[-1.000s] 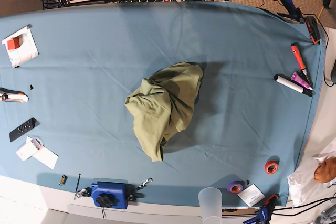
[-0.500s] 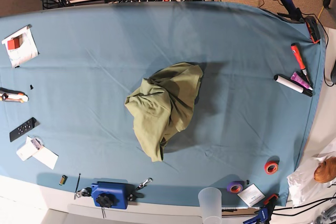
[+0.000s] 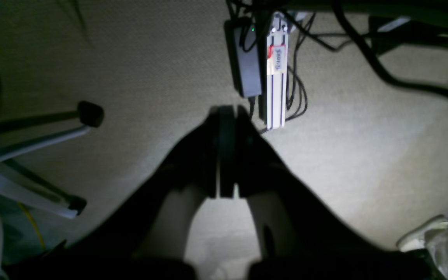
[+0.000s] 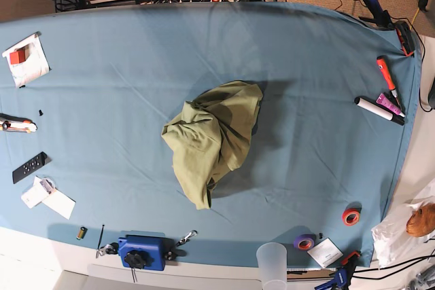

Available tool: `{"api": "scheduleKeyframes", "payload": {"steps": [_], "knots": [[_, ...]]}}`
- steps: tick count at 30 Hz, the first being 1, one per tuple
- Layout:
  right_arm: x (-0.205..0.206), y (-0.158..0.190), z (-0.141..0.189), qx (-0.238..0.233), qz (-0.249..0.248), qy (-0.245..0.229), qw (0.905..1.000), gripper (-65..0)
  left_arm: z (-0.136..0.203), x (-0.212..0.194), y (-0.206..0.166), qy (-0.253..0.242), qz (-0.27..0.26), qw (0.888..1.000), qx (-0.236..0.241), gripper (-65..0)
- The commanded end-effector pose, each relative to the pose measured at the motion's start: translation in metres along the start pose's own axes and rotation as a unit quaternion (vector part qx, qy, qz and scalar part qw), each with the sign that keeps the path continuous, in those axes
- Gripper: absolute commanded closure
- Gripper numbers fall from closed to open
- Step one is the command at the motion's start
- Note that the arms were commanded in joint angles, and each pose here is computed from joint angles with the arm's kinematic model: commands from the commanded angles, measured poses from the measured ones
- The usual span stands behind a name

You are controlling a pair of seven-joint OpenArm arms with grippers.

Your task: Layout the t-shirt on the table in an organized manner, then fold the t-shirt properly

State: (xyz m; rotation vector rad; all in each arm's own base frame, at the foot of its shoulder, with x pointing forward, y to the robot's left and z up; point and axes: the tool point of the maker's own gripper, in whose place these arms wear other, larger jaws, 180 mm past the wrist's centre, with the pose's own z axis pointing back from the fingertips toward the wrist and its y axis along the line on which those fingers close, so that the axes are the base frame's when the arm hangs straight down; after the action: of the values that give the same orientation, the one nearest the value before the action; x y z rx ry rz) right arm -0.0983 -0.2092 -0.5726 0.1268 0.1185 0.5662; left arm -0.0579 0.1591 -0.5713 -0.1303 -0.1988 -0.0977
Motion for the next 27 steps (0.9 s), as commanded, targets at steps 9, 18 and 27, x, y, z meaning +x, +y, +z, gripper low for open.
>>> {"api": "scheduleKeyframes", "payload": {"steps": [9, 18, 27], "knots": [[0.005, 0.027, 0.039, -0.025, 0.053, -0.009, 0.9983, 0.0, 0.058, -0.014, -0.012, 0.042, -0.049, 0.998, -0.022, 0.0], [0.043, 0.03, 0.093, -0.08, 0.088, -0.072, 0.9903, 0.0, 0.114, 0.012, 0.01, 0.032, -0.066, 0.997, 0.026, 0.0], [0.086, 0.051, 0.148, -0.08, 0.094, -0.132, 0.9836, 0.0, 0.167, 0.056, 0.051, -0.004, -0.041, 0.995, 0.093, 0.0]]}}
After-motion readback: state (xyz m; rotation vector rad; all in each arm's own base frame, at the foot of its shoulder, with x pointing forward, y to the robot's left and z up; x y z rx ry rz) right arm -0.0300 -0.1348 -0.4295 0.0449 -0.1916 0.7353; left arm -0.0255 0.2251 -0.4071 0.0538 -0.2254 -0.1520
